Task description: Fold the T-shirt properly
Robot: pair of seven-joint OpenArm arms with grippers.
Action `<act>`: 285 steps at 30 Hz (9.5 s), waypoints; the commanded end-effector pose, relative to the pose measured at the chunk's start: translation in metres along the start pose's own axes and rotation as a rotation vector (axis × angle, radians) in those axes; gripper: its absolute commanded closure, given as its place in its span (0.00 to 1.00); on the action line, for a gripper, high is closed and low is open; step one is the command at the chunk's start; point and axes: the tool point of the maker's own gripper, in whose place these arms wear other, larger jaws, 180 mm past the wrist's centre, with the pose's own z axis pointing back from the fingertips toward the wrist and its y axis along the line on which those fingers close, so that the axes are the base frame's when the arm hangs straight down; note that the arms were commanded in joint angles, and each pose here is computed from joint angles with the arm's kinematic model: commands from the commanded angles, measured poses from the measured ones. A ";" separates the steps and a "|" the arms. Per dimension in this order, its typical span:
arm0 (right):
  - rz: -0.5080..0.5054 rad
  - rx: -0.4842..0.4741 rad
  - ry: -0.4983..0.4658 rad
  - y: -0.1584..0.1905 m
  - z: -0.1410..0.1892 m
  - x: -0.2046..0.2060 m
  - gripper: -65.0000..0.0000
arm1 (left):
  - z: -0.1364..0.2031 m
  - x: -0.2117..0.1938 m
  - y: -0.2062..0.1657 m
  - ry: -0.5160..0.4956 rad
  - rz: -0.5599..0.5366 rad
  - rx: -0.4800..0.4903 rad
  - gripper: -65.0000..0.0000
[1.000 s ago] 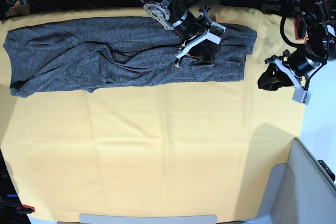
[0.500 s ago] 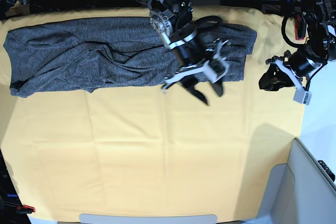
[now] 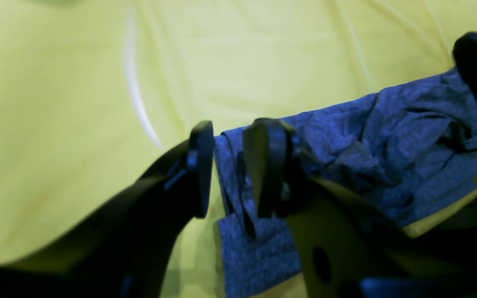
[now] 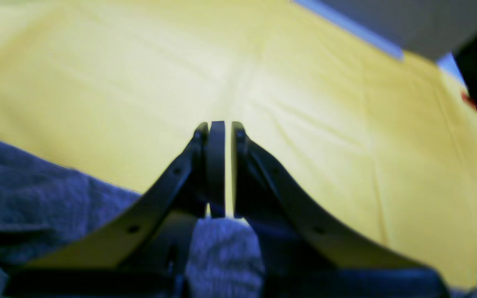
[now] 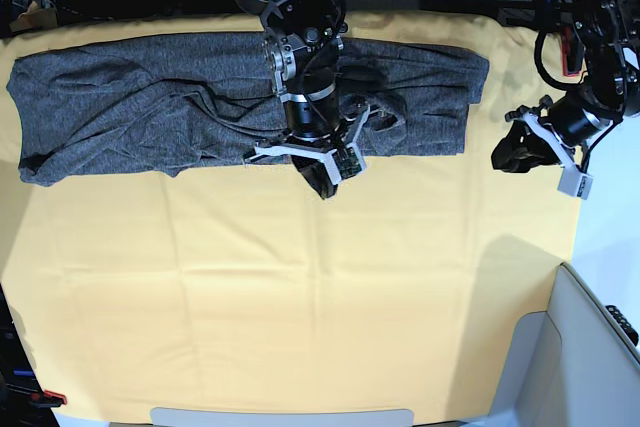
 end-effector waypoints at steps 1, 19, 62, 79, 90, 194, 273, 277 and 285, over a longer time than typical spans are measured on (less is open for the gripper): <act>-0.024 -0.028 -0.051 -0.007 -0.001 0.023 0.97 | 0.005 0.014 -0.002 -0.041 -0.024 -0.008 0.76; -0.388 0.196 0.222 0.012 0.022 -0.004 1.00 | 0.004 0.013 -0.002 -0.032 -0.025 -0.008 0.76; -0.298 0.934 0.334 0.172 0.026 -0.017 1.00 | 0.003 0.011 -0.003 -0.029 -0.019 -0.011 0.76; -0.253 0.927 0.092 0.148 0.028 0.060 1.00 | 0.006 -0.007 0.000 0.012 -0.007 -0.001 0.72; -0.700 0.366 0.122 -0.033 -0.026 0.020 0.69 | 0.021 -0.051 0.011 0.203 -0.017 0.026 0.61; -0.784 -0.752 0.283 -0.345 0.181 -0.214 0.65 | -0.125 -0.041 -0.300 0.194 -0.127 -0.850 0.99; -0.880 -0.741 0.344 -0.313 0.180 -0.238 0.65 | -0.180 -0.040 -0.383 0.117 0.054 -1.003 0.96; -0.880 -0.741 0.344 -0.313 0.180 -0.238 0.65 | -0.179 -0.043 -0.383 0.121 0.059 -1.003 0.94; -0.891 -0.741 0.367 -0.311 0.180 -0.246 0.65 | -0.180 -0.039 -0.383 0.101 0.072 -1.003 0.59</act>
